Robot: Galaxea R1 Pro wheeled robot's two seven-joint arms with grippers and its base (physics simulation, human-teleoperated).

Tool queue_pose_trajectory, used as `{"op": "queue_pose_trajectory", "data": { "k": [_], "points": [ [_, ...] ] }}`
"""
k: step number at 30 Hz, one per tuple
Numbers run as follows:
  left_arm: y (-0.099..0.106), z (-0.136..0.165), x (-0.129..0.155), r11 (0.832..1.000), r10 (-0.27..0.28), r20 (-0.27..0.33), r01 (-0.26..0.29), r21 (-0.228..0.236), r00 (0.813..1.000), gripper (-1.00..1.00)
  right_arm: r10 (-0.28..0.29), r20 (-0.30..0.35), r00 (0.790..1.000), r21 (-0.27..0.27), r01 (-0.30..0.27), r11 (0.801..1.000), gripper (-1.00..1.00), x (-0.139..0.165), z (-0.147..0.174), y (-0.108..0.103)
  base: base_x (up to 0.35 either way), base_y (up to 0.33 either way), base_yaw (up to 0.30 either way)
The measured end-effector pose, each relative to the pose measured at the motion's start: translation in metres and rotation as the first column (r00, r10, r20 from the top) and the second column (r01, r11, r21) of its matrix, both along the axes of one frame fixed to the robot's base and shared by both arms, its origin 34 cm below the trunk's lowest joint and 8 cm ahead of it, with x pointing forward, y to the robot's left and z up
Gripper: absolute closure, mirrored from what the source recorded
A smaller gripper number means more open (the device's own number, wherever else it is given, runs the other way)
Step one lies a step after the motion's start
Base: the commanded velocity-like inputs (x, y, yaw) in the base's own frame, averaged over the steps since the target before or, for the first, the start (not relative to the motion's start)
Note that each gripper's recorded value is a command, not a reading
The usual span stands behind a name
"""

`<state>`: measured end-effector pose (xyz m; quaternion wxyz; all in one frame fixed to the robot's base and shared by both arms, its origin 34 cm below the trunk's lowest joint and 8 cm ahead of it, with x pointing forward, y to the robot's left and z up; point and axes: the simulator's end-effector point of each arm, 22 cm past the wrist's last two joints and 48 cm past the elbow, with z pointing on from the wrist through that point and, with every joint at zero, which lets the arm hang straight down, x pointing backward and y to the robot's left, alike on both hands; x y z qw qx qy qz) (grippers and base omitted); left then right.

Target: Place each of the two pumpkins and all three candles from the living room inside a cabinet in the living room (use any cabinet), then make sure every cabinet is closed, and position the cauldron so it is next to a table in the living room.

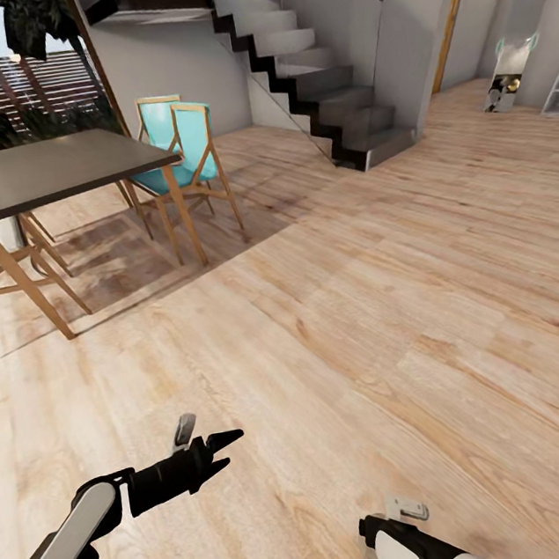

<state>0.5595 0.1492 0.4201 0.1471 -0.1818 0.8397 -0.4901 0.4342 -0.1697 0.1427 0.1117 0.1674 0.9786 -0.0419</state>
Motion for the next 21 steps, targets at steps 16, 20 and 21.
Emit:
{"op": "queue_pose_trajectory", "data": {
  "k": [16,20,21],
  "points": [
    [-0.0002,0.0005,0.0002,1.0,0.0,0.001,0.0,-0.001,1.0,-1.0,-0.001,0.005,1.0,-0.001,0.001,1.0,-1.0,0.0012,0.0004,-0.0003,0.006,0.012,0.0],
    [-0.0001,0.0002,0.0,1.0,0.0,0.0,0.0,-0.001,1.0,-1.0,-0.001,0.006,1.0,-0.001,0.001,1.0,-1.0,0.0013,0.0004,-0.0003,0.068,0.116,0.0],
    [-0.0002,0.0003,0.0,1.0,0.0,0.001,0.0,-0.001,1.0,-1.0,-0.001,0.005,1.0,-0.001,0.001,1.0,-1.0,0.0012,0.0003,-0.0003,0.022,0.037,0.0]
  ]
}}
